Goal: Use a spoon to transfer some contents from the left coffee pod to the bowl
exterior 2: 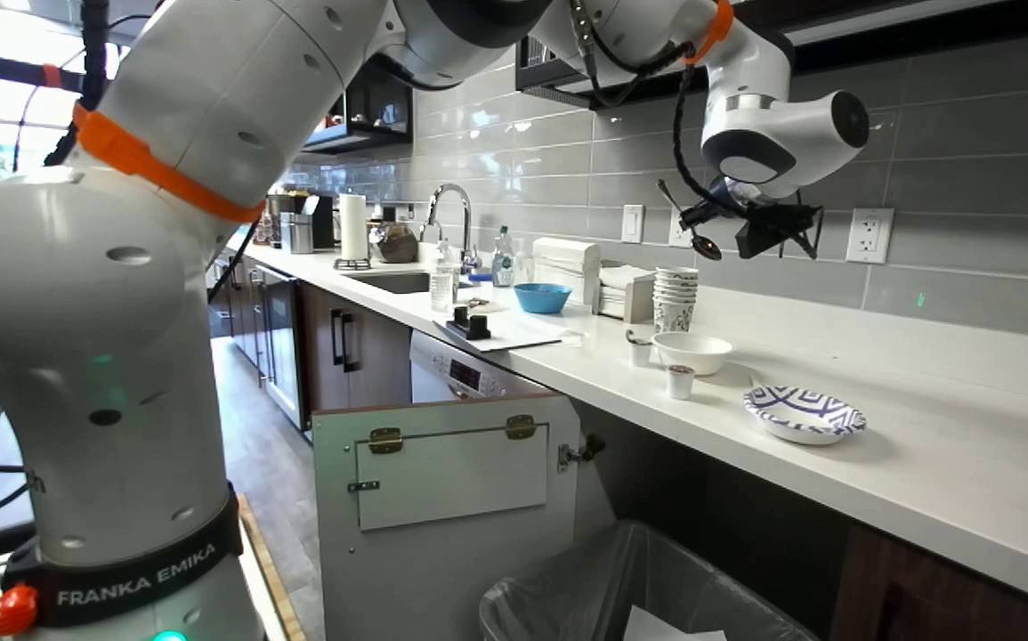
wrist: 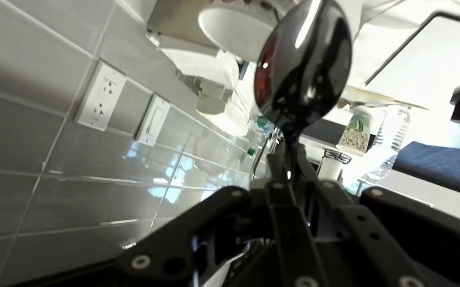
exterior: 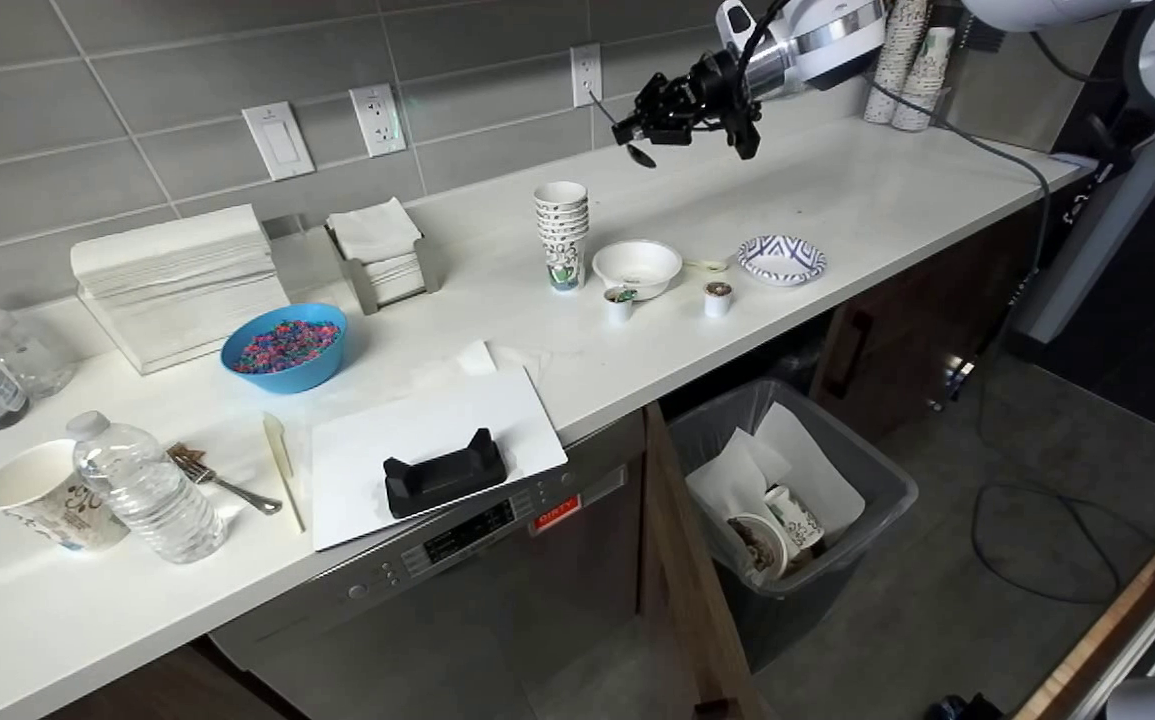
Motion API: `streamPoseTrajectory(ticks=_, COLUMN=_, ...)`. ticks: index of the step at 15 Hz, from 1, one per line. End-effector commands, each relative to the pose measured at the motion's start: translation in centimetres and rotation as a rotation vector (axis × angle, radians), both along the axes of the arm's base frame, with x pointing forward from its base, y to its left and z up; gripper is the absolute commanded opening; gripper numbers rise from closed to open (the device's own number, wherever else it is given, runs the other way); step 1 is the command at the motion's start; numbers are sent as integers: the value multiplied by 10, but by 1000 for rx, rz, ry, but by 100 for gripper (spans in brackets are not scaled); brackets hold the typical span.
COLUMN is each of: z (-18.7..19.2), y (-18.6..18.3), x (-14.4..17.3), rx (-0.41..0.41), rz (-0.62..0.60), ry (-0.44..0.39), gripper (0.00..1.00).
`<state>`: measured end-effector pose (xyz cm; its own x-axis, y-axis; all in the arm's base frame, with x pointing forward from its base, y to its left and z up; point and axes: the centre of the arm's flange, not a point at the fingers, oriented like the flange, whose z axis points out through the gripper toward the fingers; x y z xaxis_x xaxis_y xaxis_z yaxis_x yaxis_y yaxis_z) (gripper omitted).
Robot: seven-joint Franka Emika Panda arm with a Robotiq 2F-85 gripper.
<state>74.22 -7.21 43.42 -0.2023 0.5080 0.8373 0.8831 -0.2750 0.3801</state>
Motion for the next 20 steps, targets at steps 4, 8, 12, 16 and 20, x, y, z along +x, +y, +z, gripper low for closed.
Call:
streamPoseTrajectory(ticks=4, z=-6, y=-52, x=-10, rx=-182, rz=-137, ry=281, gripper=2)
streamPoseTrajectory(ticks=8, z=-14, y=-88, x=-14, rx=-280, rz=-237, ry=457, gripper=2)
streamPoseTrajectory(ticks=12, z=-22, y=-112, x=-7, rx=-376, rz=-327, ry=641, gripper=2)
streamPoseTrajectory(ticks=16, z=-32, y=-115, x=4, rx=-464, rz=-338, ry=825, gripper=2)
streamPoseTrajectory(ticks=20, z=-38, y=-116, x=10, rx=-522, rz=-322, ry=913, gripper=2)
